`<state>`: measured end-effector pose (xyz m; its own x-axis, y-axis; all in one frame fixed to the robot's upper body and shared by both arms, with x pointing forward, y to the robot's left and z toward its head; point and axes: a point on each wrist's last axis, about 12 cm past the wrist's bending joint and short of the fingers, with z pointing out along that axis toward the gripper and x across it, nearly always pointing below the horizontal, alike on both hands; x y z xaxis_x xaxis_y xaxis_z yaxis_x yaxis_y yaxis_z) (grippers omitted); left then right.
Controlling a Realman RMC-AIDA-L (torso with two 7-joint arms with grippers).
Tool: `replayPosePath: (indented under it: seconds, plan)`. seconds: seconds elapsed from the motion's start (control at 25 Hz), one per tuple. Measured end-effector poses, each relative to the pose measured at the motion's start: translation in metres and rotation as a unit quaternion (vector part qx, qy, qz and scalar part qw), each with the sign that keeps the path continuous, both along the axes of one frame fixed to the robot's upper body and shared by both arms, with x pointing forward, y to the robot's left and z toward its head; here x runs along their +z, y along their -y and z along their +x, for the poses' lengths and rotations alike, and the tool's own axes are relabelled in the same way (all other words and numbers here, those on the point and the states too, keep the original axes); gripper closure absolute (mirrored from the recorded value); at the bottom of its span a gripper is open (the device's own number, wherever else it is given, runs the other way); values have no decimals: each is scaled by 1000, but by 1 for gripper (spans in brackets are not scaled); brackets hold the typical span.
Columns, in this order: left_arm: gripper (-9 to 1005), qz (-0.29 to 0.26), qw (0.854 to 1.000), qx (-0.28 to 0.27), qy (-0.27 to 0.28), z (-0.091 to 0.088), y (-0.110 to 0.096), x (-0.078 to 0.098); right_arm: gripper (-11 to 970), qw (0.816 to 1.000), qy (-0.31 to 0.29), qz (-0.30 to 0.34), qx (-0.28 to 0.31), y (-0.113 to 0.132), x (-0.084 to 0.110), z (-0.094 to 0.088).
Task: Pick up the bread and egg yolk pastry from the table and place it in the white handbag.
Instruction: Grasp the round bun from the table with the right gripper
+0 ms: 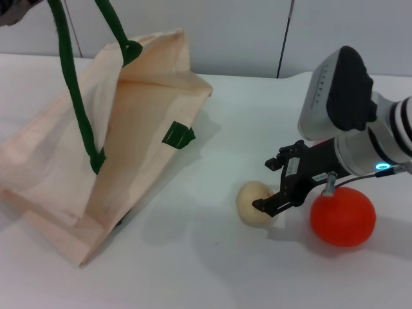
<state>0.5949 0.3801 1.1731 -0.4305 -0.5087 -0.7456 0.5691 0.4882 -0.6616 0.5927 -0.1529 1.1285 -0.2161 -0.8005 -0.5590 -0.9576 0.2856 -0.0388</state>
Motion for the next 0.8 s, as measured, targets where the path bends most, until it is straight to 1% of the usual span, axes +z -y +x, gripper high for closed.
replayPosePath:
  seconds: [0.2,0.36,0.52,0.8]
  plan:
    - [882,0,1000,-1,2,2,1,1,59,1000,-20,-19,12,-9,-5,7]
    - [882,0,1000,-2,2,3,2,2,58,999,-39,-29,22,-15,-12,10]
    - [883,-1,1000,-2,2,3,2,2,58,998,-51,-26,25,-16,-14,11]
    - [883,0,1000,-3,3,3,3,2,58,997,-66,-42,24,-18,-21,14]
